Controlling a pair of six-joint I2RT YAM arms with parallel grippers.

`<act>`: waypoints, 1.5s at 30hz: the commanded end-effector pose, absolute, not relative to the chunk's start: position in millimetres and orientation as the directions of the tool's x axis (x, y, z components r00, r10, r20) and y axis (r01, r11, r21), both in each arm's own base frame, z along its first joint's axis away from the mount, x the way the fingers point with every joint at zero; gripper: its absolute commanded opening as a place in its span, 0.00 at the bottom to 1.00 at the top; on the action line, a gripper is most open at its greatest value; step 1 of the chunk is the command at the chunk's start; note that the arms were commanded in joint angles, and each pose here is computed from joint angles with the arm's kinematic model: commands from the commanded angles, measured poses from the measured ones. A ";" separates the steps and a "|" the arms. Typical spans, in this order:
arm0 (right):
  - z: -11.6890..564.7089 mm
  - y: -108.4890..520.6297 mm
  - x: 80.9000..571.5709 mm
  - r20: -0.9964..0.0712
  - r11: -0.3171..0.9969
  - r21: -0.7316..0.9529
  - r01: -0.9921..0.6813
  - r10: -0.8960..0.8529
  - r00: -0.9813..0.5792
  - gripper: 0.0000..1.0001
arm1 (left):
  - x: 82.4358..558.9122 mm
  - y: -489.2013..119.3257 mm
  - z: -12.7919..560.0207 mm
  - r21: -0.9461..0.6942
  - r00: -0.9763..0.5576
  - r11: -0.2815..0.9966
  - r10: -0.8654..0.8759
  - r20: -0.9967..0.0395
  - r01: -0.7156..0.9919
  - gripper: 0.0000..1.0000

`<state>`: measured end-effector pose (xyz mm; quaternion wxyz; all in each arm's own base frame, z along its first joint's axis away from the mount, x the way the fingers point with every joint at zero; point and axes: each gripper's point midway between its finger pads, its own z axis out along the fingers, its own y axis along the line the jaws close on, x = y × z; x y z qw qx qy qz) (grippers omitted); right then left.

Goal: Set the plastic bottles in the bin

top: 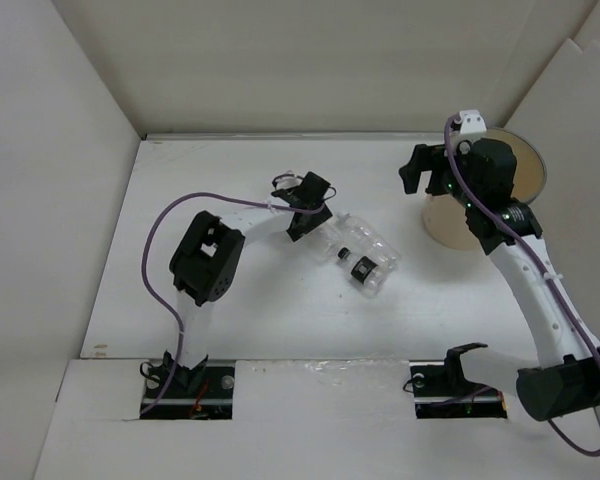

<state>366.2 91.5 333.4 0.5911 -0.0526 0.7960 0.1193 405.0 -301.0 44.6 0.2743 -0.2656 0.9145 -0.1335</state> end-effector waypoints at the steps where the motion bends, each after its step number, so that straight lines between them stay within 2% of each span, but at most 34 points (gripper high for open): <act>1: 338.8 128.0 367.7 -0.971 0.911 0.094 -0.400 -0.006 -0.240 1.00 | 403.5 -252.3 72.9 -0.331 -0.621 0.808 -0.587 -0.520 -0.487 0.13; 3: 335.2 154.2 359.5 -0.970 0.844 0.110 -0.525 -0.024 -0.242 1.00 | 412.2 -245.0 108.8 -0.367 -0.586 0.820 -0.572 -0.574 -0.440 0.04; 5: 333.5 184.6 350.2 -0.972 0.750 0.133 -0.649 -0.031 -0.234 1.00 | 414.8 -235.6 135.8 -0.379 -0.542 0.828 -0.559 -0.628 -0.414 0.01; 7: 321.6 201.9 343.4 -0.968 0.701 0.147 -0.698 -0.043 -0.247 1.00 | 421.0 -233.5 161.1 -0.394 -0.508 0.841 -0.539 -0.672 -0.370 0.00; 11: 321.3 239.9 332.8 -0.986 0.650 0.087 -0.755 -0.052 -0.159 1.00 | 425.5 -232.4 215.0 -0.409 -0.463 0.876 -0.483 -0.743 -0.257 0.00; 15: 321.3 267.6 330.3 -0.995 0.624 0.057 -0.779 -0.032 -0.098 1.00 | 422.9 -245.7 251.2 -0.453 -0.473 0.879 -0.466 -0.748 -0.151 0.00; 19: 311.8 286.8 335.4 -0.991 0.612 0.081 -0.786 -0.033 -0.127 1.00 | 404.6 -262.2 290.0 -0.478 -0.457 0.877 -0.443 -0.771 -0.045 0.00; 29: 304.9 318.5 356.7 -0.990 0.649 0.098 -0.755 -0.015 -0.141 1.00 | 377.1 -277.7 333.0 -0.589 -0.471 0.801 -0.482 -0.739 0.103 0.00; 31: 304.1 325.0 355.0 -0.990 0.639 0.106 -0.762 -0.007 -0.143 1.00 | 374.0 -279.5 333.4 -0.596 -0.478 0.794 -0.481 -0.735 0.118 0.03; 32: 308.8 326.6 355.7 -0.990 0.637 0.122 -0.761 0.025 -0.138 0.99 | 374.0 -279.5 333.4 -0.596 -0.478 0.794 -0.481 -0.735 0.118 0.06; 33: 312.8 329.3 354.9 -0.992 0.637 0.118 -0.762 0.035 -0.124 0.87 | 373.0 -281.1 333.4 -0.599 -0.485 0.791 -0.478 -0.733 0.124 0.08; 35: 311.3 328.3 356.8 -0.989 0.649 0.143 -0.748 0.059 -0.137 0.74 | 372.3 -286.1 328.5 -0.600 -0.505 0.788 -0.466 -0.726 0.135 0.13; 36: 311.3 328.2 356.8 -0.989 0.649 0.143 -0.747 0.059 -0.137 0.68 | 369.8 -288.6 323.4 -0.601 -0.523 0.787 -0.456 -0.720 0.142 0.22; 37: 313.9 328.6 357.2 -0.989 0.648 0.141 -0.749 0.065 -0.129 0.44 | 368.6 -290.2 323.3 -0.604 -0.530 0.783 -0.453 -0.717 0.148 0.29; 38: 313.9 326.6 359.7 -0.990 0.662 0.140 -0.737 0.067 -0.127 0.34 | 369.4 -290.9 325.4 -0.607 -0.525 0.780 -0.457 -0.719 0.152 0.37; 39: 313.9 326.5 359.7 -0.990 0.662 0.140 -0.737 0.067 -0.127 0.27 | 368.1 -291.8 321.1 -0.606 -0.535 0.781 -0.450 -0.715 0.154 0.49; 40: 313.9 321.1 365.0 -0.990 0.679 0.139 -0.720 0.070 -0.125 0.25 | 368.7 -292.4 318.8 -0.606 -0.534 0.780 -0.450 -0.715 0.154 0.84; 41: 313.9 319.3 367.0 -0.990 0.691 0.139 -0.710 0.072 -0.124 0.22 | 366.7 -290.8 324.2 -0.611 -0.527 0.775 -0.456 -0.717 0.160 1.00; 42: 318.1 313.7 369.4 -0.990 0.698 0.138 -0.702 0.078 -0.116 0.18 | 366.7 -290.8 324.3 -0.611 -0.527 0.775 -0.456 -0.717 0.160 1.00; 45: 320.5 289.8 385.5 -0.990 0.756 0.138 -0.640 0.082 -0.116 0.18 | 367.2 -276.5 336.6 -0.605 -0.476 0.786 -0.485 -0.734 0.132 1.00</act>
